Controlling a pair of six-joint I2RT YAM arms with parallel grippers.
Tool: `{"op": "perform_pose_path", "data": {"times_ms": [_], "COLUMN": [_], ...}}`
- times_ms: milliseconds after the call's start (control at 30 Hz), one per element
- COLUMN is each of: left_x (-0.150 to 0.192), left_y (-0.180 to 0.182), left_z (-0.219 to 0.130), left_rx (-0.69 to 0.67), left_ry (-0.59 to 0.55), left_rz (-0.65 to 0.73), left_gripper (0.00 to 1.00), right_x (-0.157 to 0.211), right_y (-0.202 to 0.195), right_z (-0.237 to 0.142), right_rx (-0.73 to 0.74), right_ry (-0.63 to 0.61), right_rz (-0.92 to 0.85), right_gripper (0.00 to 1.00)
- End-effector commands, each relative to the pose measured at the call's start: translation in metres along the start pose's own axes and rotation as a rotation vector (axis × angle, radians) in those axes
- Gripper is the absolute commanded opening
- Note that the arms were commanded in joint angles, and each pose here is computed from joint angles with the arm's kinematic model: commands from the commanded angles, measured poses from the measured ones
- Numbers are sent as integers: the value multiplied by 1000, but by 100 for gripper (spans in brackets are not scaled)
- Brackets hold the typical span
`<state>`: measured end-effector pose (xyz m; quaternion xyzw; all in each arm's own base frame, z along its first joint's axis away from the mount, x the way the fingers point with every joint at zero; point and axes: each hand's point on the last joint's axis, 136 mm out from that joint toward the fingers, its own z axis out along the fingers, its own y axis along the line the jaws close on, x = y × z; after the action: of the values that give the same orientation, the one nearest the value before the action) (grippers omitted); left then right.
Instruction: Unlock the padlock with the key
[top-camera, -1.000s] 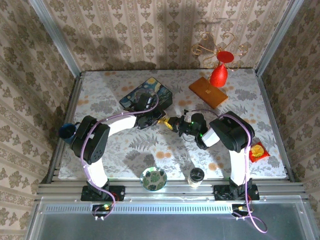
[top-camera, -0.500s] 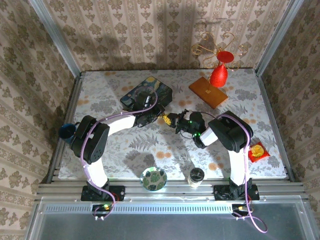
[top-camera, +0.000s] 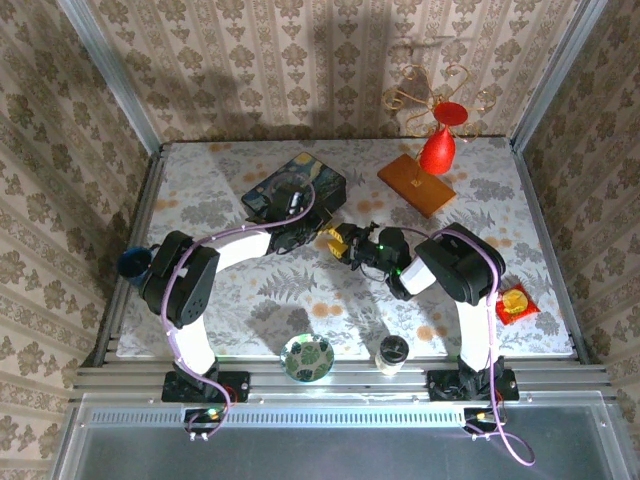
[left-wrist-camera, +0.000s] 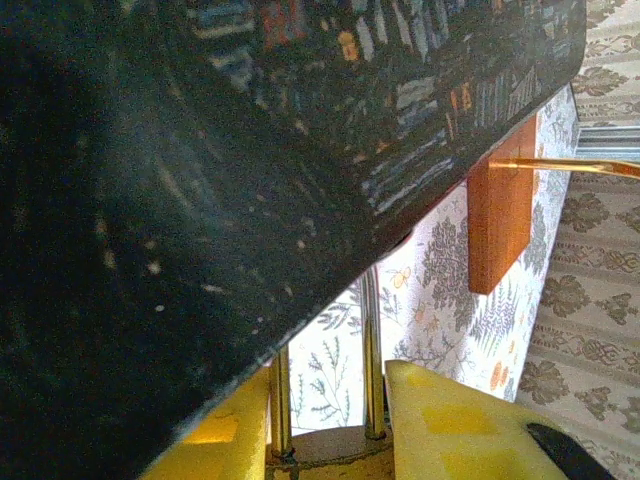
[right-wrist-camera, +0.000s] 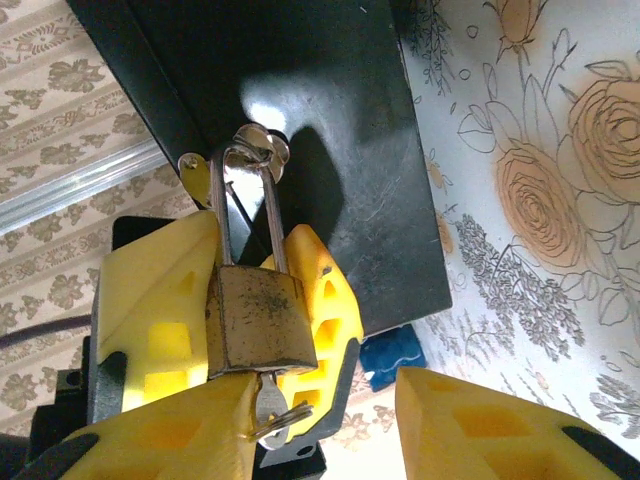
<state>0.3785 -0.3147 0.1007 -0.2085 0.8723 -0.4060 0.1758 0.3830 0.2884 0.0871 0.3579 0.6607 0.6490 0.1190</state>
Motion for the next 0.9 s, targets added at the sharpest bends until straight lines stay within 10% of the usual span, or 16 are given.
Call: {"op": "perform_pose_path", "data": {"times_ms": [0,400,867], "left_x": [27,37,49], "left_y": [-37,12,30], "left_z": [-10,10,17], "left_rx": [121,-15,-44], "left_ry": [106,138,171], "left_rz": [34,-8,-25], "left_gripper": [0,0,40], "right_x": [-14,-17,-23], "right_y": [-4,-21,3], "right_z": [-9,-45,-106], "right_rx": [18,295,575], "right_ry": [-76,-126,-249], "right_rz": [-51,-268,-588], "right_gripper": [45,58,68]}}
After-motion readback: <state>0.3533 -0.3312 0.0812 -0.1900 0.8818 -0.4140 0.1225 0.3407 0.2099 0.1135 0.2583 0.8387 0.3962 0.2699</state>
